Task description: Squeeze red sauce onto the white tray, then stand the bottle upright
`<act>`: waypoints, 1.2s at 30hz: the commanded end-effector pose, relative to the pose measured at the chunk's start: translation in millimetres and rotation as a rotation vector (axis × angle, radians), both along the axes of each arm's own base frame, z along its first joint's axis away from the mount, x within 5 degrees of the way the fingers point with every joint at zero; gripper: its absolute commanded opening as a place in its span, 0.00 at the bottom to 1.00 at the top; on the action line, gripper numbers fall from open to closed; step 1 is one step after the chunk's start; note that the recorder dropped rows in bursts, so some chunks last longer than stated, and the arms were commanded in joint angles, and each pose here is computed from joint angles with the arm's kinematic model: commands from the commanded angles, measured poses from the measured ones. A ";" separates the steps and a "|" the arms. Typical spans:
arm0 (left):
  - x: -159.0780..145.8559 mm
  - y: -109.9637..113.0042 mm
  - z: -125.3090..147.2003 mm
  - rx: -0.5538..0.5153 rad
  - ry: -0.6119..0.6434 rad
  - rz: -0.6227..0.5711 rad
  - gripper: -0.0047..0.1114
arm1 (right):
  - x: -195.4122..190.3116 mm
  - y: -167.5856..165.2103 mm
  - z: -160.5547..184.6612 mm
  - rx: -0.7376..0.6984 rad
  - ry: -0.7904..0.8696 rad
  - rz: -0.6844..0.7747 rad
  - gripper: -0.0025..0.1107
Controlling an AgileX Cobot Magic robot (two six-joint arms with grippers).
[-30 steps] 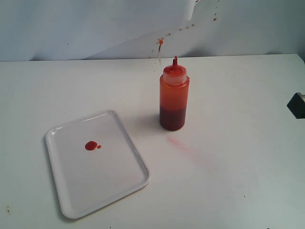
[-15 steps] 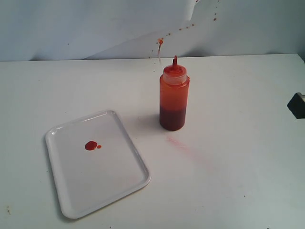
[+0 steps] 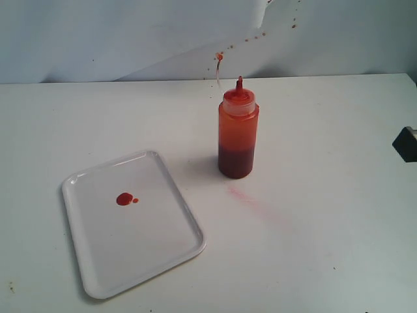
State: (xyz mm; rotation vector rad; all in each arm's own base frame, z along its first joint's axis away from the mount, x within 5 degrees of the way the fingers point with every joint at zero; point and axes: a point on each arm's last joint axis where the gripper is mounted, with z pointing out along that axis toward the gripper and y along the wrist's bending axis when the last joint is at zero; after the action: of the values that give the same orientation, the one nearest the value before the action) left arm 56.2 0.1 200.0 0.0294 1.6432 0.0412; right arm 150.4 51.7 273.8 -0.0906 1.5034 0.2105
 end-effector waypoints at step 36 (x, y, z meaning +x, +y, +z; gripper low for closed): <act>-1.4 3.3 -11.4 -0.006 0.112 0.038 0.04 | -0.9 -1.1 -0.2 -0.004 -0.006 -0.004 0.02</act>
State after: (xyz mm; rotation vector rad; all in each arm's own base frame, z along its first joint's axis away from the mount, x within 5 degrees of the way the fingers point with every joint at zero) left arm 54.8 3.1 189.9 0.0012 1.7558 0.0645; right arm 150.4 51.7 273.8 -0.0906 1.5034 0.2105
